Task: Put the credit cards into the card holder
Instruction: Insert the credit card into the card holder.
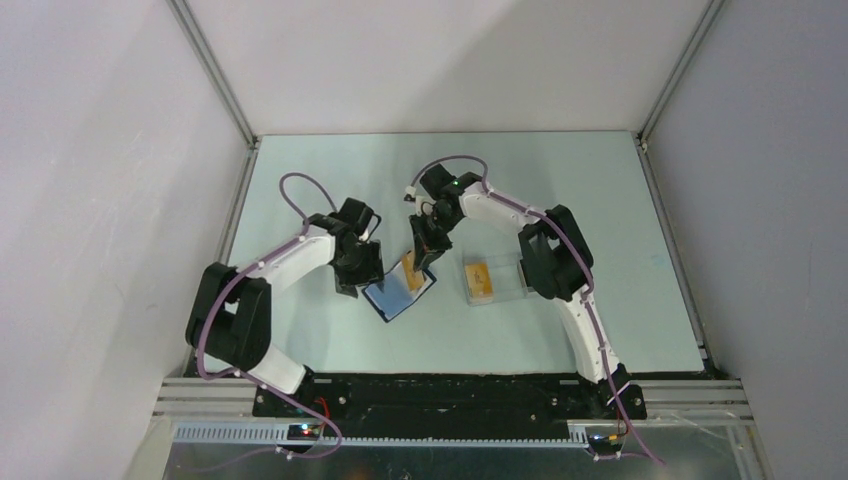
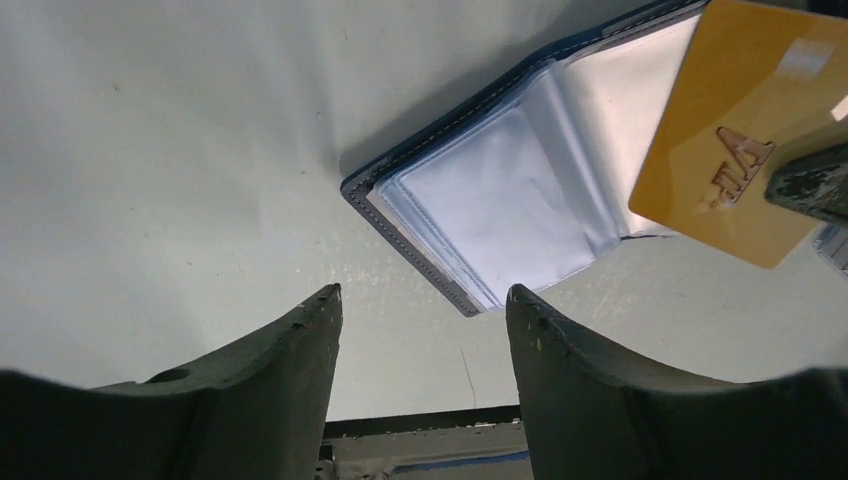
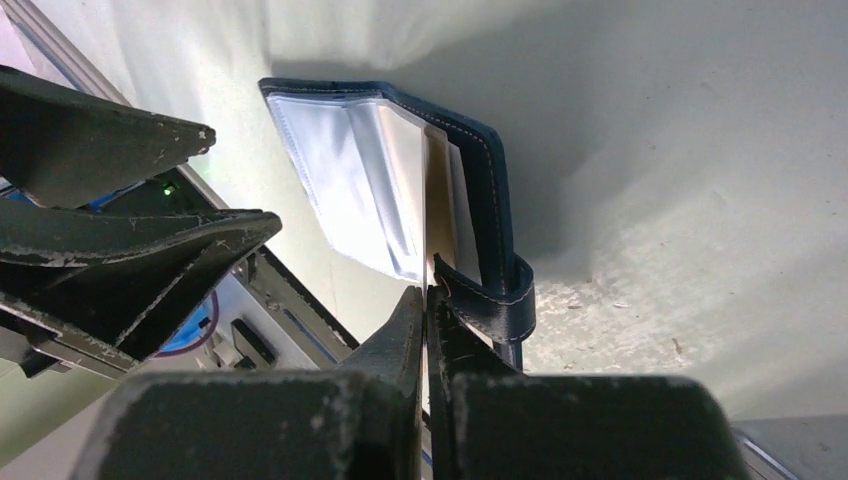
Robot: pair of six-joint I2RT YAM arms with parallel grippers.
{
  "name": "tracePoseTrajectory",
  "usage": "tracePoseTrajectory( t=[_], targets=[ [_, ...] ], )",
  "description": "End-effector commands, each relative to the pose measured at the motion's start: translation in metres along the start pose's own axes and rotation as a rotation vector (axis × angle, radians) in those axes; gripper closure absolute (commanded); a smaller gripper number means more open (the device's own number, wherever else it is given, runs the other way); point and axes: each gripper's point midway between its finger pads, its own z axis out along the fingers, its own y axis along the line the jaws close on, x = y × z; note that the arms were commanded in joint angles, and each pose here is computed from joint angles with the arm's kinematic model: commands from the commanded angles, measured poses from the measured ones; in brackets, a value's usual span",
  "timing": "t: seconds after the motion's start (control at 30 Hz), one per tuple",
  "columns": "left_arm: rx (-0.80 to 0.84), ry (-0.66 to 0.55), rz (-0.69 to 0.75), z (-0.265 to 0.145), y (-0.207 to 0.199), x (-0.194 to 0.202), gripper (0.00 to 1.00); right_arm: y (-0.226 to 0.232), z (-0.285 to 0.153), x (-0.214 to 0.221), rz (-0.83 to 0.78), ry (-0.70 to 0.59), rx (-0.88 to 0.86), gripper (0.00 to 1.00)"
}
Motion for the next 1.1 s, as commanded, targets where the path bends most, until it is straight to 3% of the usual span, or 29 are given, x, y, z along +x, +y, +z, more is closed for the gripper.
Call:
tracePoseTrajectory(
  t=[0.0, 0.37, 0.63, 1.07],
  targets=[
    [-0.01, 0.046, -0.028, 0.007, 0.002, 0.007, 0.36, -0.003, -0.001, -0.007, -0.06, -0.009, 0.023, 1.0],
    [-0.011, 0.103, 0.0, 0.036, -0.008, -0.006, 0.47, -0.008, 0.008, 0.003, -0.124, 0.003, -0.038, 1.0],
    [-0.054, 0.053, 0.082, 0.043, -0.008, -0.035, 0.56, -0.018, 0.011, 0.015, -0.1, 0.038, -0.038, 1.0],
    [-0.044, 0.05, 0.11, 0.041, -0.01, -0.036, 0.48, -0.031, 0.012, 0.034, 0.028, 0.121, -0.07, 1.0]
  ],
)
